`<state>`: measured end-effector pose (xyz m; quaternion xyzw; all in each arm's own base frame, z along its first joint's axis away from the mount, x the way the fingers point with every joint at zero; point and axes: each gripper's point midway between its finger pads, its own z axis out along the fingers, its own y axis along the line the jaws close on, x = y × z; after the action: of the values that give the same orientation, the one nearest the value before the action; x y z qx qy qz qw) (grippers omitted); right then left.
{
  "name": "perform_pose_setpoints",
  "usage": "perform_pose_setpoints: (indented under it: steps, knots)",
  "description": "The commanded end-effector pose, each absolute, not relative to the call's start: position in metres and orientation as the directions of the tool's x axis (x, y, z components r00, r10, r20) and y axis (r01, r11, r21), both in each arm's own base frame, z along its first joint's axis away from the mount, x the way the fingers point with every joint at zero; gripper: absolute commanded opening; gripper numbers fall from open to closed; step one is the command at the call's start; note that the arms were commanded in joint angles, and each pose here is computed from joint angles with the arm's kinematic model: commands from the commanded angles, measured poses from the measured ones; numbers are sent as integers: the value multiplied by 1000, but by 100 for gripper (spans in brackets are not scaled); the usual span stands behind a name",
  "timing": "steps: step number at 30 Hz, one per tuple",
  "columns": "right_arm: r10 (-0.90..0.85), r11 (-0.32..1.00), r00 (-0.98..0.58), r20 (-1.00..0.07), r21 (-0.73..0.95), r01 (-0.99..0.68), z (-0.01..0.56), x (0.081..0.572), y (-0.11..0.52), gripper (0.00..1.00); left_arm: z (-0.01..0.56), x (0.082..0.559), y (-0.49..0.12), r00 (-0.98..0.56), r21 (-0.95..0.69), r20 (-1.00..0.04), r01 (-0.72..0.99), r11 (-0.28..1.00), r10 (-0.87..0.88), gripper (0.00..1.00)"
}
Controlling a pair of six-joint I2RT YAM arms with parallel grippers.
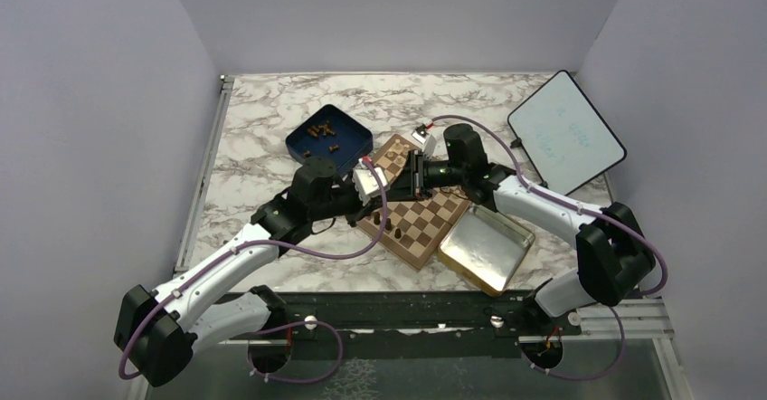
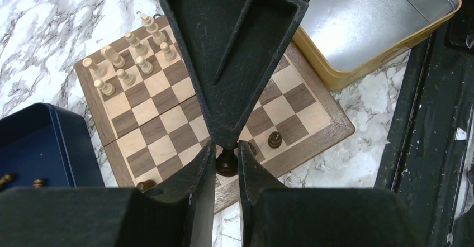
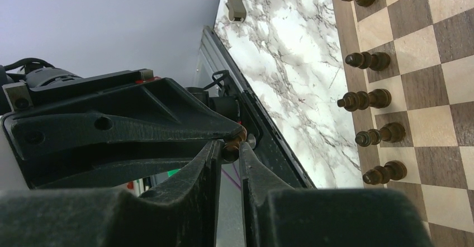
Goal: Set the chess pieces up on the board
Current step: Place the chess piece on the chessboard.
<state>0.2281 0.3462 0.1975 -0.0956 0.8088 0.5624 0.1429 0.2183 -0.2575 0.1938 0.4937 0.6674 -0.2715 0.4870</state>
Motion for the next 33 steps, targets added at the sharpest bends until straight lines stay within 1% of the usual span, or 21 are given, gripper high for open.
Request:
perform_pose_setpoints:
  steps: [1, 4, 8, 9, 11, 15, 18, 23, 29, 30, 31, 32, 33]
  knots:
    - [-7, 308, -934, -358, 888, -342, 205, 227, 354, 20, 200, 214, -260, 9, 144, -927, 931, 337, 374, 15]
    - [-7, 307, -933, -360, 887, -344, 205, 226, 354, 15, 199, 213, -260, 11, 148, -927, 930, 337, 375, 15]
    - [0, 312, -933, -360, 886, -343, 204, 225, 352, 12, 199, 216, -258, 7, 150, -926, 924, 351, 377, 15]
    - [3, 310, -931, -365, 886, -346, 204, 225, 352, 11, 199, 217, -257, 3, 150, -925, 922, 358, 379, 17]
    - [17, 305, -928, -373, 885, -351, 207, 225, 351, 9, 199, 217, -257, 0, 148, -925, 921, 361, 380, 25]
    - [47, 319, -921, -387, 879, -353, 207, 227, 347, 9, 199, 217, -257, -4, 145, -925, 920, 365, 379, 34]
    - [66, 335, -918, -392, 875, -349, 206, 229, 345, 9, 199, 218, -255, -5, 149, -925, 915, 374, 380, 43]
    - [108, 380, -895, -433, 850, -366, 207, 237, 339, 10, 199, 217, -255, -10, 145, -924, 916, 374, 381, 50]
    - [146, 513, -845, -515, 770, -380, 201, 249, 319, 10, 201, 220, -252, -26, 142, -921, 906, 400, 388, 68]
    - [144, 540, -845, -515, 756, -369, 196, 248, 313, 10, 201, 221, -251, -29, 143, -920, 903, 406, 390, 73]
    - [146, 559, -837, -527, 742, -370, 194, 248, 309, 10, 201, 221, -250, -29, 146, -919, 901, 408, 393, 80]
    - [146, 576, -829, -540, 728, -372, 193, 248, 305, 10, 202, 221, -250, -29, 147, -919, 900, 410, 394, 95]
    - [145, 595, -823, -549, 713, -370, 191, 249, 301, 10, 202, 222, -250, -30, 148, -919, 898, 414, 394, 98]
